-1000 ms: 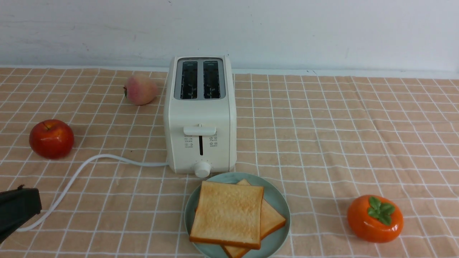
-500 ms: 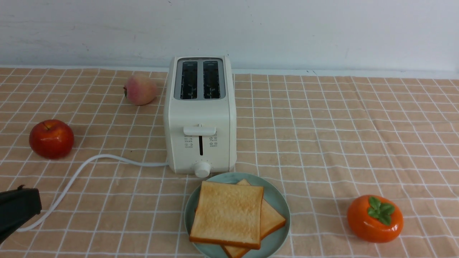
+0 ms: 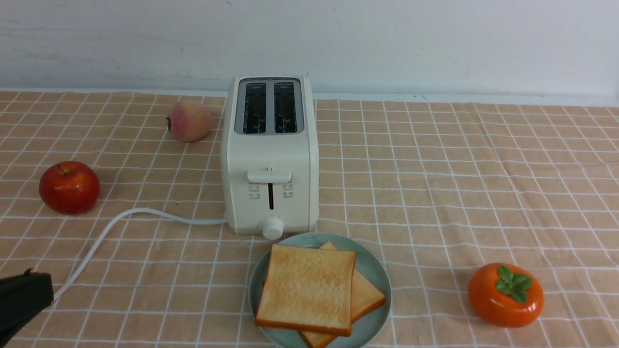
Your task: Take toasted bread from bread machine on light coffee tablecloth place on plate.
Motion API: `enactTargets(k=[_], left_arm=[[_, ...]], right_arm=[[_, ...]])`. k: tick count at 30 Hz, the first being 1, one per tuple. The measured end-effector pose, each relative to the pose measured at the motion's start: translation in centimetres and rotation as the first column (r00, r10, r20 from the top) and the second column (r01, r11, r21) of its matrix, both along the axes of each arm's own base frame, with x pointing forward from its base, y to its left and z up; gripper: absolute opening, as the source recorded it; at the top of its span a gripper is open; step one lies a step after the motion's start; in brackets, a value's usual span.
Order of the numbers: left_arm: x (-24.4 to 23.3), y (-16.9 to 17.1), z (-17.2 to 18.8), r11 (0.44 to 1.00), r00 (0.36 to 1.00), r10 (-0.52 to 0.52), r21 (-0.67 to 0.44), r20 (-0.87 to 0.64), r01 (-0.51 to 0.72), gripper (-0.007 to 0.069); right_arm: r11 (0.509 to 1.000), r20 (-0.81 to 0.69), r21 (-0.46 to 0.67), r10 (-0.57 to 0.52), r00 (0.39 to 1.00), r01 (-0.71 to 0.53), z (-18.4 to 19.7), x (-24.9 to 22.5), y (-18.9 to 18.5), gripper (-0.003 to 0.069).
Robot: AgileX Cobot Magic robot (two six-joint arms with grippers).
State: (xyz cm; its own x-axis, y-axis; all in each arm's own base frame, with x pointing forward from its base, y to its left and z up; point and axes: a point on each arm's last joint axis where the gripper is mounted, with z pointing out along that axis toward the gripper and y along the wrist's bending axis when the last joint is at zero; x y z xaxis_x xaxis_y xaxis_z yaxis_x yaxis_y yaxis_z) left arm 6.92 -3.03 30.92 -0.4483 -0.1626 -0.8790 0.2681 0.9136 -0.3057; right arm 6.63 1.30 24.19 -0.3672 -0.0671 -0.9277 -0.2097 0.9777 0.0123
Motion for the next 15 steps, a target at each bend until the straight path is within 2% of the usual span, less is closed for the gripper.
enactTargets(k=[5,9,10,13,15], left_arm=[[-1.2,1.1,-1.9,0.998,0.994,0.064,0.002,0.088,-0.064,-0.0013],[-2.2,2.1,-4.5,0.983,0.967,0.183,-0.035,0.178,-0.18,-0.0012],[-2.5,2.4,-6.1,0.974,0.953,0.226,-0.031,0.204,-0.225,-0.0011],[-2.4,2.6,-8.7,0.962,0.944,0.269,-0.003,0.192,-0.273,-0.0008],[-2.0,2.7,-12.1,0.952,0.948,0.299,0.033,0.103,-0.304,-0.0006]], right_arm=[[1.0,0.0,0.0,0.0,1.0,0.0,0.0,0.0,0.0,0.0013],[1.0,0.0,0.0,0.0,1.0,0.0,0.0,0.0,0.0,0.0018],[1.0,0.0,0.0,0.0,1.0,0.0,0.0,0.0,0.0,0.0021],[1.0,0.0,0.0,0.0,1.0,0.0,0.0,0.0,0.0,0.0023],[1.0,0.0,0.0,0.0,1.0,0.0,0.0,0.0,0.0,0.0027]])
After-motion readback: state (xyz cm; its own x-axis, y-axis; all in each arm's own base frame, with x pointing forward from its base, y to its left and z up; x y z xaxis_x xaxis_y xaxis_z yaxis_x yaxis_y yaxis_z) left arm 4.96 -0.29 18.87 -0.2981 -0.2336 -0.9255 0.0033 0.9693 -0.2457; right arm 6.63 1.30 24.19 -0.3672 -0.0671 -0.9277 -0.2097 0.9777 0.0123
